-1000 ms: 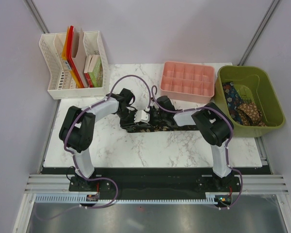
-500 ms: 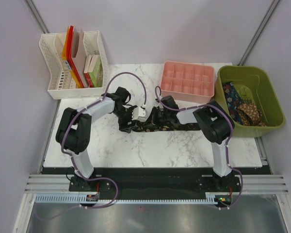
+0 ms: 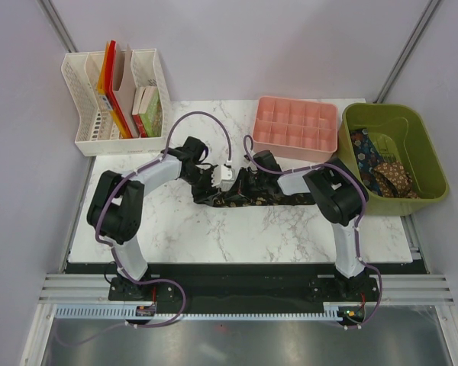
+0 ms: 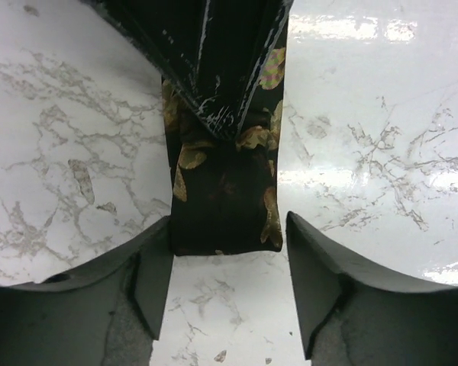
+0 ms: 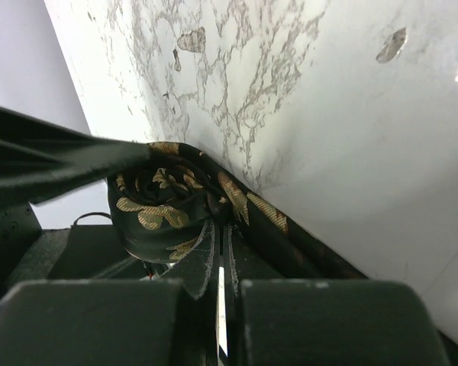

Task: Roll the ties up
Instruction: Roll the tie at the center of the board.

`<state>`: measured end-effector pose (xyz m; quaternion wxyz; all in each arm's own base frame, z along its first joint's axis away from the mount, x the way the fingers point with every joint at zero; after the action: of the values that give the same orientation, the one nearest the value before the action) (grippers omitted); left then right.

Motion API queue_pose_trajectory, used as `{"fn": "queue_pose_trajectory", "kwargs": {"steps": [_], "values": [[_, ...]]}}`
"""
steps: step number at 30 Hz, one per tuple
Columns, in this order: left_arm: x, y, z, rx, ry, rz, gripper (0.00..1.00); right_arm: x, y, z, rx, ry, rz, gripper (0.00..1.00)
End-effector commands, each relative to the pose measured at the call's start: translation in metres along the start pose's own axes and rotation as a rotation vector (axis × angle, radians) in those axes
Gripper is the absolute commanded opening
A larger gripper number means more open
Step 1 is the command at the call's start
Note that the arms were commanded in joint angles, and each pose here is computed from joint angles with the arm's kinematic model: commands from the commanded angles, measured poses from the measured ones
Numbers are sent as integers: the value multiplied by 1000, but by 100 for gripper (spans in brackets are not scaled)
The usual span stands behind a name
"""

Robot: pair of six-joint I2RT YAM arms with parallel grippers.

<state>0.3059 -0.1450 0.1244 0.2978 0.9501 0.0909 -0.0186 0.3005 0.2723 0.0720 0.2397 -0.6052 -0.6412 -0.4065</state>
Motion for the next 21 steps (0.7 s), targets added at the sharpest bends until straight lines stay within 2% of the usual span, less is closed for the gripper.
{"fn": "queue_pose_trajectory", "kwargs": {"steps": [1, 3, 4, 6, 11, 17, 21], "values": [[-4, 13, 7, -43, -30, -14, 54, -23, -12, 17, 14, -110, 40, 0], [-7, 17, 6, -40, -31, -5, 44, -19, -11, 22, 9, -102, 44, 0], [-8, 19, 4, -40, -33, -5, 35, -16, -12, 24, 8, -95, 43, 0], [-9, 23, 0, -45, -29, -6, 29, -9, -13, 30, 3, -73, 48, 0], [-11, 30, 1, -50, -31, -10, 28, 3, -16, 41, -6, -37, 49, 0], [-15, 38, 22, -2, -59, -17, 29, 9, -21, 46, -5, -13, 65, 0], [-20, 22, 37, 85, -75, -16, 29, 11, -17, 39, 8, 8, 65, 12]]}}
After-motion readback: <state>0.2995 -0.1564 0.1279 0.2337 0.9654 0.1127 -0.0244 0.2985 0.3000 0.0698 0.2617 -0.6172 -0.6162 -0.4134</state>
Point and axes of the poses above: each gripper's point midway between its finger pads, its own z axis out along the fingers, its own x axis along the line the jaws close on, y = z × x, the point moved 10 cm from there along -z, back along the fingers, and after that the axes turned 8 degrees about -z, right-handed, at the moved point
